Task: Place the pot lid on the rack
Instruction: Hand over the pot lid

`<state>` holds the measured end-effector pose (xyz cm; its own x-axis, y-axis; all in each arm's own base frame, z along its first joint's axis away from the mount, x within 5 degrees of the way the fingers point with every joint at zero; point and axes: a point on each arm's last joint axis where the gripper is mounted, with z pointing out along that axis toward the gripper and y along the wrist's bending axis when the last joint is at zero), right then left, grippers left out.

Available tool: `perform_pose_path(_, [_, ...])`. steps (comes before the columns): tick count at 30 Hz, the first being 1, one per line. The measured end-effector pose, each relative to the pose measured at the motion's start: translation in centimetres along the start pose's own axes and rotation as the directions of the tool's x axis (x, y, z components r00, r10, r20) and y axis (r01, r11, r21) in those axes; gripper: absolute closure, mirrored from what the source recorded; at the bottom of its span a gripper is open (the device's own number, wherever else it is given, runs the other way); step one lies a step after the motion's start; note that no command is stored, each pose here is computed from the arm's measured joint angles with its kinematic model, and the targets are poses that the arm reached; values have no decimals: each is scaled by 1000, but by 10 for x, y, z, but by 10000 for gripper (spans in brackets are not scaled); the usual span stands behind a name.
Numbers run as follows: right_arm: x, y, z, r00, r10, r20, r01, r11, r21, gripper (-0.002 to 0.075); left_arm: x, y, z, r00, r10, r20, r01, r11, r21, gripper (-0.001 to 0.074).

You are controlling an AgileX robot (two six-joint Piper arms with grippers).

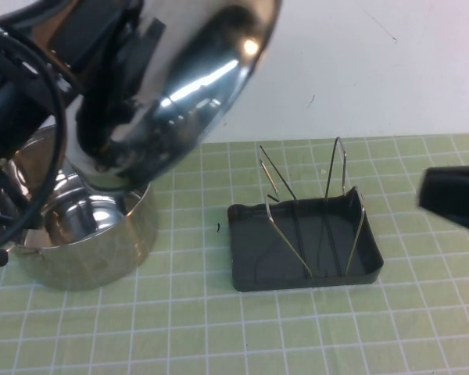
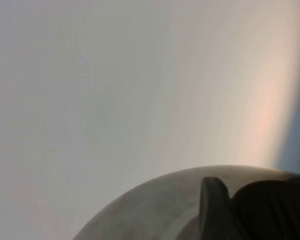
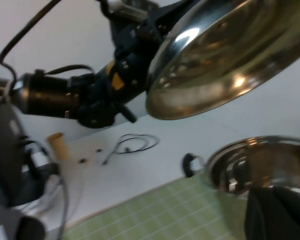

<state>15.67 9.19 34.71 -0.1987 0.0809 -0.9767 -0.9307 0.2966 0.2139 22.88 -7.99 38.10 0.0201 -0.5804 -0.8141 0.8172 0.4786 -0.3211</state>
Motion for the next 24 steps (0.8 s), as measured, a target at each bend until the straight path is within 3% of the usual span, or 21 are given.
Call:
perform_pose_path(5, [-1,5,27,999,18,-44,-25,987,-159,680,7,-9,5,998,56,-18,-55,997,47,413])
perform_pose_path(8, [-11,13,37,999,2,-43,-12,974,-225,564,7,-10,5,995,97,-17,-96,994,52,413])
perform_pose_path(12, [-32,13,45,994,101,-35,-105,980,-166,333,8,-11,5,994,112,-16,-111,992,54,413])
perform_pose_path(15, [-45,5,47,969,248,-5,-248,966,-66,231,8,-11,5,993,114,-16,-113,992,54,413])
perform_pose_path(19, [-55,-8,56,905,425,13,-424,905,-36,193,8,-11,5,993,114,-16,-113,992,54,413])
perform_pose_path(24, [-58,-25,77,853,522,-19,-522,851,-46,187,8,-11,5,993,114,-16,-113,992,54,413])
